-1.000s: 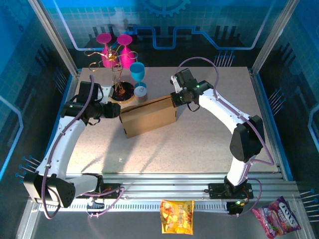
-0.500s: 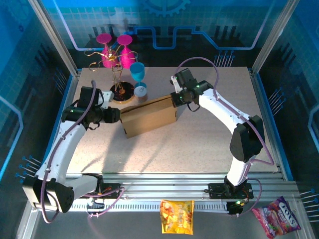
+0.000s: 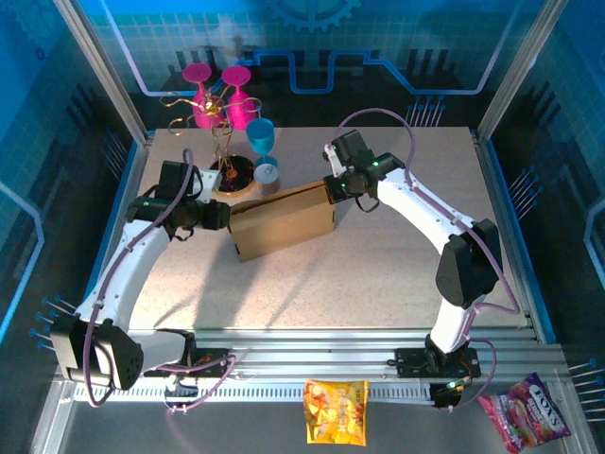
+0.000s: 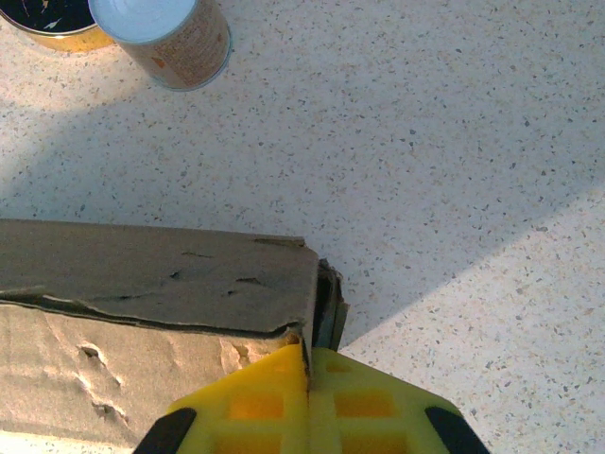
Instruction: Fold the paper box
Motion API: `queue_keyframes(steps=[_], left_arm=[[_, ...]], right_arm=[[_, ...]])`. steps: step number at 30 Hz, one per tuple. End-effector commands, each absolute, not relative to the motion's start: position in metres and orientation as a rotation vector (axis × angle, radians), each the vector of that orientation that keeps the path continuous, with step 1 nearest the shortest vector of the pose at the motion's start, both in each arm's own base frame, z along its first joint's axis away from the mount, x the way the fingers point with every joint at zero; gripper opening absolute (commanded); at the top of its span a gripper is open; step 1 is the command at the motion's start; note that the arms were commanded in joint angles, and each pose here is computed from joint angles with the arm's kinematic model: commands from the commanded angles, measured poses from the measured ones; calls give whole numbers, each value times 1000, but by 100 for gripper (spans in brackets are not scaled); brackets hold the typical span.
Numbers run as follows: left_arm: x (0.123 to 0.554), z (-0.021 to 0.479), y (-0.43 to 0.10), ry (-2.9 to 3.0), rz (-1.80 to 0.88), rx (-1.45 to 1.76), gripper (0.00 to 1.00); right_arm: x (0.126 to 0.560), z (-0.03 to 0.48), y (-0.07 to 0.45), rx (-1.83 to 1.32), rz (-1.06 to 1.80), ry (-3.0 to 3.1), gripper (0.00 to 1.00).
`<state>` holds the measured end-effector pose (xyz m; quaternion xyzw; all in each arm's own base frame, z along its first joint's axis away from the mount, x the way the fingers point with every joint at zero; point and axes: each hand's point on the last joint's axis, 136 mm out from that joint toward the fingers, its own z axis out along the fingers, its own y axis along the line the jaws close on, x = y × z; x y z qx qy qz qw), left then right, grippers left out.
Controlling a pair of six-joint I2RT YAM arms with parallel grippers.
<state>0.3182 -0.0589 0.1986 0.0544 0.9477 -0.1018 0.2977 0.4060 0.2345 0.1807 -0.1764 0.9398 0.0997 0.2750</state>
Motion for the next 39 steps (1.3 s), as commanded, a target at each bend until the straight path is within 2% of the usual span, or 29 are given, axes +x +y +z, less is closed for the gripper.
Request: queue_keyframes(steps=[1,21,39], left_arm=[[318,193,-65,2527,-303,159,39],[314,191,-77,2616,-477,-105,2],[305,179,-81,2643,-549,-231,0]], right_arm=[[394,158,224,-468,240,2646,0],[391,155,224,-463,243,2654,0],[389,152,226,-463,240,2662,0]])
